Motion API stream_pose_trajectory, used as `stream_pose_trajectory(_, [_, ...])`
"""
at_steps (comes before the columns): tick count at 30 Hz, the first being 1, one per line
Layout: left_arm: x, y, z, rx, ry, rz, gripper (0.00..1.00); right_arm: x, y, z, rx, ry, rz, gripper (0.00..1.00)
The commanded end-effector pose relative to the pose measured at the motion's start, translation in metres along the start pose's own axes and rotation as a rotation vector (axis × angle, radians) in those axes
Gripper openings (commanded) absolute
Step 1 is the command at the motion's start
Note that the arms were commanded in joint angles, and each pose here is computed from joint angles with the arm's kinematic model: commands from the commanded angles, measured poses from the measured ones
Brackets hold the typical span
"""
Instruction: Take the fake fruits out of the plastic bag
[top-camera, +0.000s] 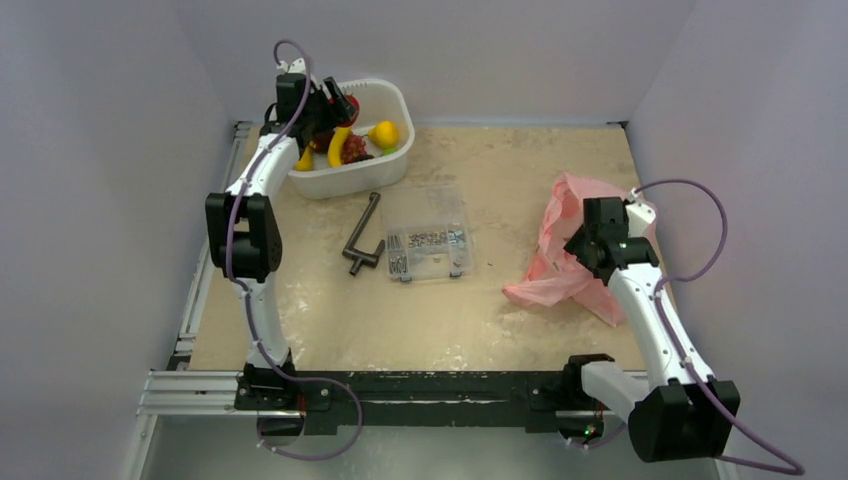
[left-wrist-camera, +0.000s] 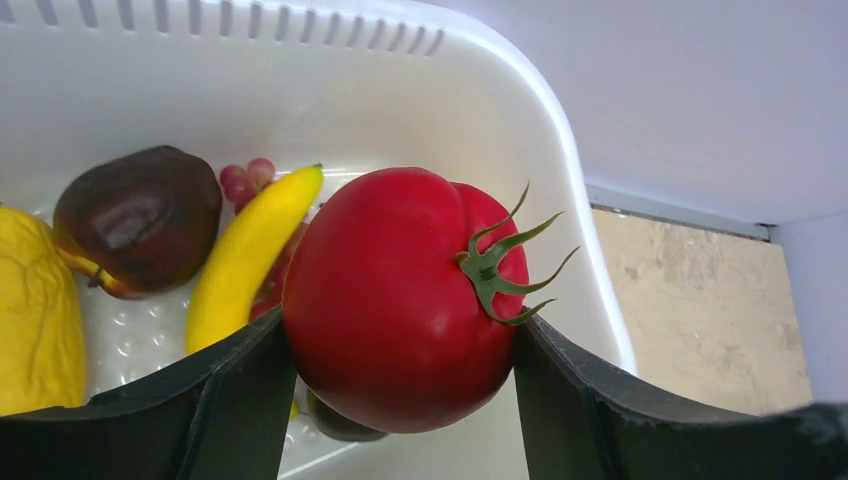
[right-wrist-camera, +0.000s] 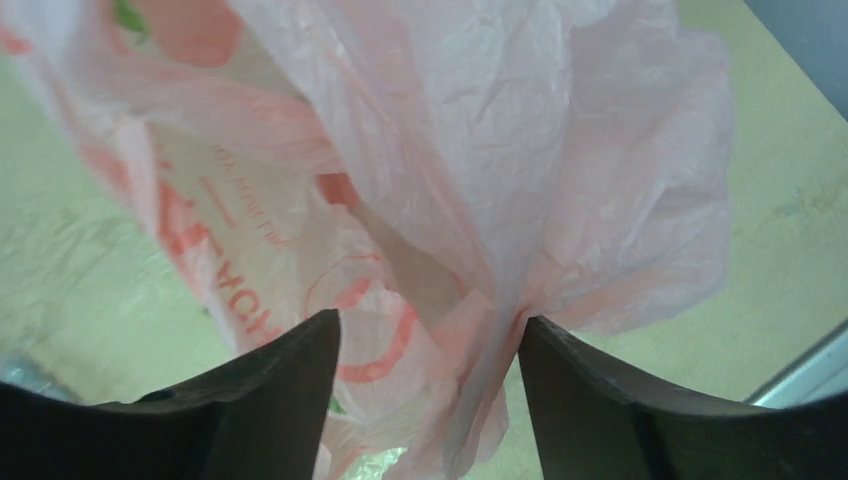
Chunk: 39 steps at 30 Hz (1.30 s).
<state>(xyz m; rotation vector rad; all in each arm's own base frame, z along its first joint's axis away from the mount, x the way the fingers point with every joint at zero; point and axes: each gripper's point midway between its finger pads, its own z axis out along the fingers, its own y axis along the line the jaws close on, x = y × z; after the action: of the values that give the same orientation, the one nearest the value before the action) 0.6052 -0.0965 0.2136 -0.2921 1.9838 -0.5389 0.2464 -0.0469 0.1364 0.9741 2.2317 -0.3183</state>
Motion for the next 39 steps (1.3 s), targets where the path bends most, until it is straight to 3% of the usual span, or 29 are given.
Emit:
stream_pose_trajectory(1, [-0.019,0.004,0.016,0.034,-0.044,-0.025,0.03,-0.038,0.038,-0.034,-0.258,-0.097,-0.066,0.69])
stream_pose_trajectory(6, [0.000,0.032,0.045,0.019,-0.030,-0.161,0.11,-0.067,0.047,-0.062,-0.336,-0.176,-0.132,0.79])
stream_pose_trajectory(10, [0.019,0.047,0.062,-0.009,0.002,-0.205,0.14,-0.077,0.045,-0.073,-0.340,-0.196,-0.147,0.80])
stream_pose_trajectory(17, [0.034,0.057,0.060,-0.057,0.050,-0.202,0.53,-0.078,0.046,-0.086,-0.386,-0.210,-0.137,0.85])
stream_pose_trajectory(23, [0.025,0.053,0.040,-0.089,0.094,-0.130,0.67,-0.080,0.051,-0.096,-0.435,-0.215,-0.157,0.90])
stream_pose_trajectory(25, [0.021,0.048,0.031,-0.090,0.111,-0.114,0.82,-0.081,0.054,-0.101,-0.461,-0.214,-0.170,0.92])
stream_pose_trajectory(31, [0.009,0.042,0.002,-0.122,0.141,-0.050,0.99,-0.076,0.062,-0.103,-0.513,-0.195,-0.209,0.97])
stream_pose_trajectory(39, [-0.024,0.005,-0.076,-0.087,0.134,0.009,1.00,-0.070,0.080,-0.113,-0.627,-0.170,-0.243,0.99])
